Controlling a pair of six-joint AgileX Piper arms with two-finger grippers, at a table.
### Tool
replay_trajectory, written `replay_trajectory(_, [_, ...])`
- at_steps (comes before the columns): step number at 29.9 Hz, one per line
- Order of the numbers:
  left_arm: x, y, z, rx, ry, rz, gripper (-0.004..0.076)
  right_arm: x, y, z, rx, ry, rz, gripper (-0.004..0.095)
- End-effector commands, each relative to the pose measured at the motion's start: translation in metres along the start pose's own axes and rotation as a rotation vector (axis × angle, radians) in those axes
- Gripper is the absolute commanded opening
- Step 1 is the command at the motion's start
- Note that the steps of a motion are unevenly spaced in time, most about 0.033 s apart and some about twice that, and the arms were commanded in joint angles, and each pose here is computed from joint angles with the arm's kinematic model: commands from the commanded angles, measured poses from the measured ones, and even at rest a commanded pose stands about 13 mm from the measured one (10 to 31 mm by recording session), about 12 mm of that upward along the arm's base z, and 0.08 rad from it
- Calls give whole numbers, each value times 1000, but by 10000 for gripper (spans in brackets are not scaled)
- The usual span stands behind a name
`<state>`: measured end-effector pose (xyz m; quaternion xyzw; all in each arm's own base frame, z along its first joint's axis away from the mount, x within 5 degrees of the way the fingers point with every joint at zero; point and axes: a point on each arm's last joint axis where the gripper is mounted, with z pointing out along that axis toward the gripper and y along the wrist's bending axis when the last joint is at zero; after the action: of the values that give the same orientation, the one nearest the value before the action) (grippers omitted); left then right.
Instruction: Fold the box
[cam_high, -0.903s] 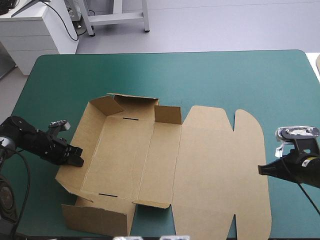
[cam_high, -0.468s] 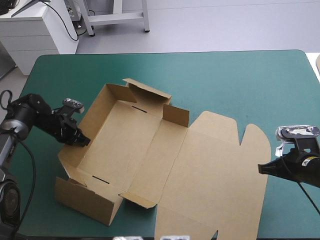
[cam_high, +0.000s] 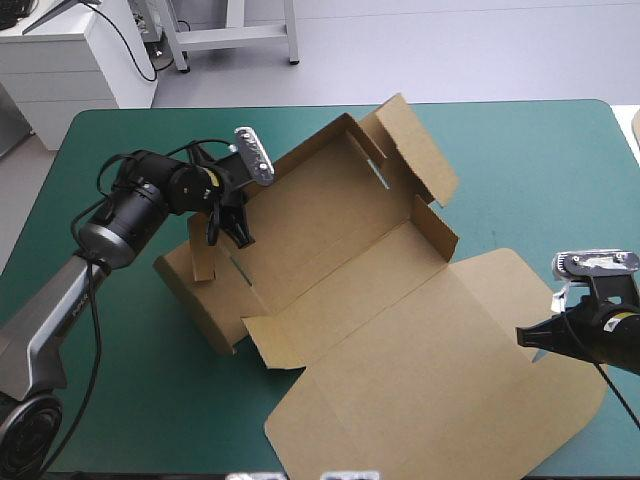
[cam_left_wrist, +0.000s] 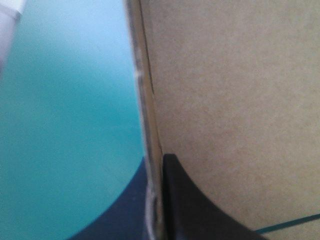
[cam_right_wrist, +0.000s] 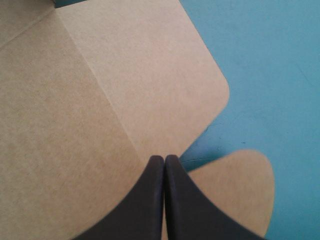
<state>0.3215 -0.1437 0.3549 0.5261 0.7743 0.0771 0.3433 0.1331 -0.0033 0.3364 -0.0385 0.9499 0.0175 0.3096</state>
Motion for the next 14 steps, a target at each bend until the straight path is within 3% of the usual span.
replay_trajectory(1, [-40, 1, -30, -210, -201, 153, -8, -8, -1, -7, 11, -75, 2, -21])
replay_trajectory(8, [-80, -30, -42, -300, -350, 358, -8, -8, -1, -7, 10, -75, 11, -21])
replay_trajectory(14, [-98, -54, -48, -291, -411, 437, -8, -8, -1, -7, 10, -75, 15, -21])
